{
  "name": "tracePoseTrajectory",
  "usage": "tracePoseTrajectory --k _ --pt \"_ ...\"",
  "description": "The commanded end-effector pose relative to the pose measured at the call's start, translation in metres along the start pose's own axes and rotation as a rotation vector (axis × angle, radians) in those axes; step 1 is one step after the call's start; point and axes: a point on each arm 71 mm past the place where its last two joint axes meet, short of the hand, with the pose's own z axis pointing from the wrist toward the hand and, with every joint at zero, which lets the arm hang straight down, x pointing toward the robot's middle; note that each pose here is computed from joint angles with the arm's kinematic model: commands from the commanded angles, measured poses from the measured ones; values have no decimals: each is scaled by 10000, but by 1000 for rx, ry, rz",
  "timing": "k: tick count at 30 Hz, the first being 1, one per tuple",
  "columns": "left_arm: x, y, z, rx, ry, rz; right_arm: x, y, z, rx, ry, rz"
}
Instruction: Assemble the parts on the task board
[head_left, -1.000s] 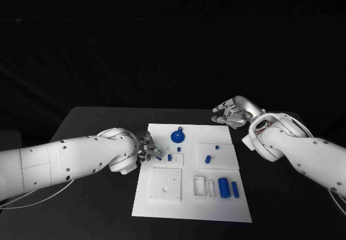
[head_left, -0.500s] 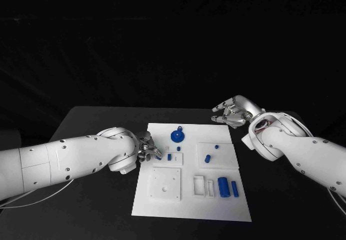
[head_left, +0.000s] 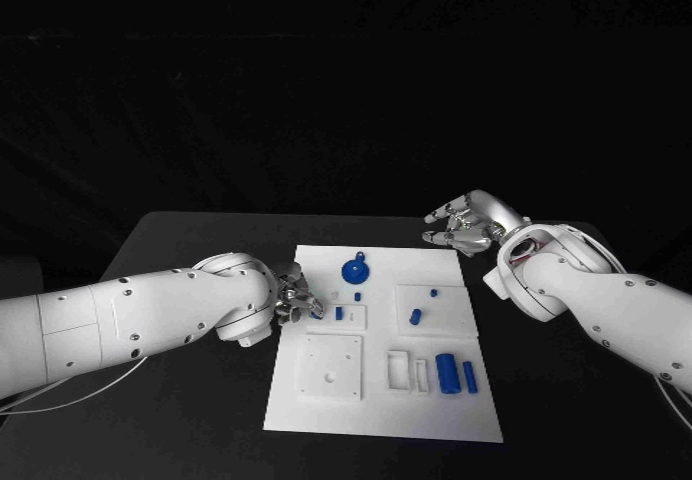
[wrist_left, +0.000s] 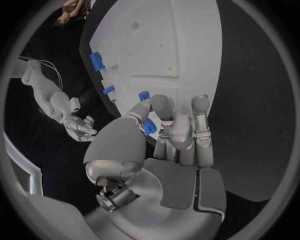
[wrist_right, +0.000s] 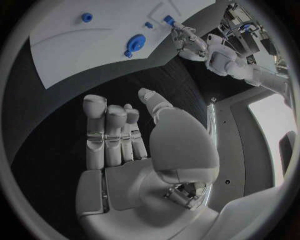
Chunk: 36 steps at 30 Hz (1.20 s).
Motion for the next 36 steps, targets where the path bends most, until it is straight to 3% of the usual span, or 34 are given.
tracePoseTrajectory --k 1,16,36 --pt "95 29 9 -20 55 28 12 8 0 -8 9 -1" --pt "85 5 48 -24 55 33 22 14 4 -8 11 0" --pt "123 -47 78 -26 98 69 25 8 8 -6 12 0"
